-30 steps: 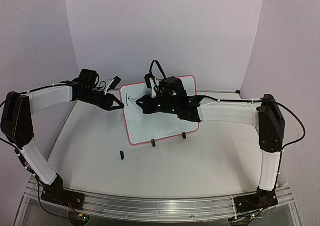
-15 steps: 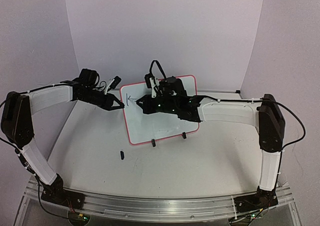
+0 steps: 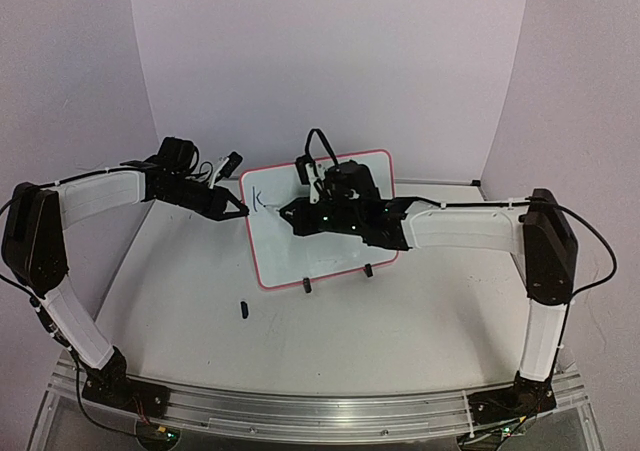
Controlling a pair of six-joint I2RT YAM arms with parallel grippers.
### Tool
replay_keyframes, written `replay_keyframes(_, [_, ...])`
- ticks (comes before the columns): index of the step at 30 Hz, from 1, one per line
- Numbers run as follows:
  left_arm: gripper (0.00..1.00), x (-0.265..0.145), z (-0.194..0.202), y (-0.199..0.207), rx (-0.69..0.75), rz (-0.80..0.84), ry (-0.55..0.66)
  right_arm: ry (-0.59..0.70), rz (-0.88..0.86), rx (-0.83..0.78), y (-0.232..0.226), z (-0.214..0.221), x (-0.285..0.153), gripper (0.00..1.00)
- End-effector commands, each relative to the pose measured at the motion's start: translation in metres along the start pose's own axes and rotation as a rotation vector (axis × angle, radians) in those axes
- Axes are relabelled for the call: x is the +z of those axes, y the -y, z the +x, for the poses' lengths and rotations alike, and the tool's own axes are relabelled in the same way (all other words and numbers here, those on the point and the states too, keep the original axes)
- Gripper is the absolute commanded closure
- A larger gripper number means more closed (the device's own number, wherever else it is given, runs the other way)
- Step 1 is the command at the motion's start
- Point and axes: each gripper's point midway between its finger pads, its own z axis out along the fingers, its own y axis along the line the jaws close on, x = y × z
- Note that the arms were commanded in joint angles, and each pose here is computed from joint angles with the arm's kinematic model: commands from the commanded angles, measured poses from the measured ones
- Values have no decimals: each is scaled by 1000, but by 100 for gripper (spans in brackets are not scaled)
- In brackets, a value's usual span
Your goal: Write a sentence on the whiteboard
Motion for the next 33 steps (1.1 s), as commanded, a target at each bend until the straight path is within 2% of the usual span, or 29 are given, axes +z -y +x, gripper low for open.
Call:
replay_keyframes(1, [100,5,4,1,34,-24,-27,107,-67,-2,-20,-39,-32,100])
replay_keyframes(5, [100,4,3,2,35,-24,-24,118,-57,-4,-19,-41,-38,100])
replay_keyframes(33, [100,7,5,4,38,-23,-36,90,8,12,2,-33,-6,100])
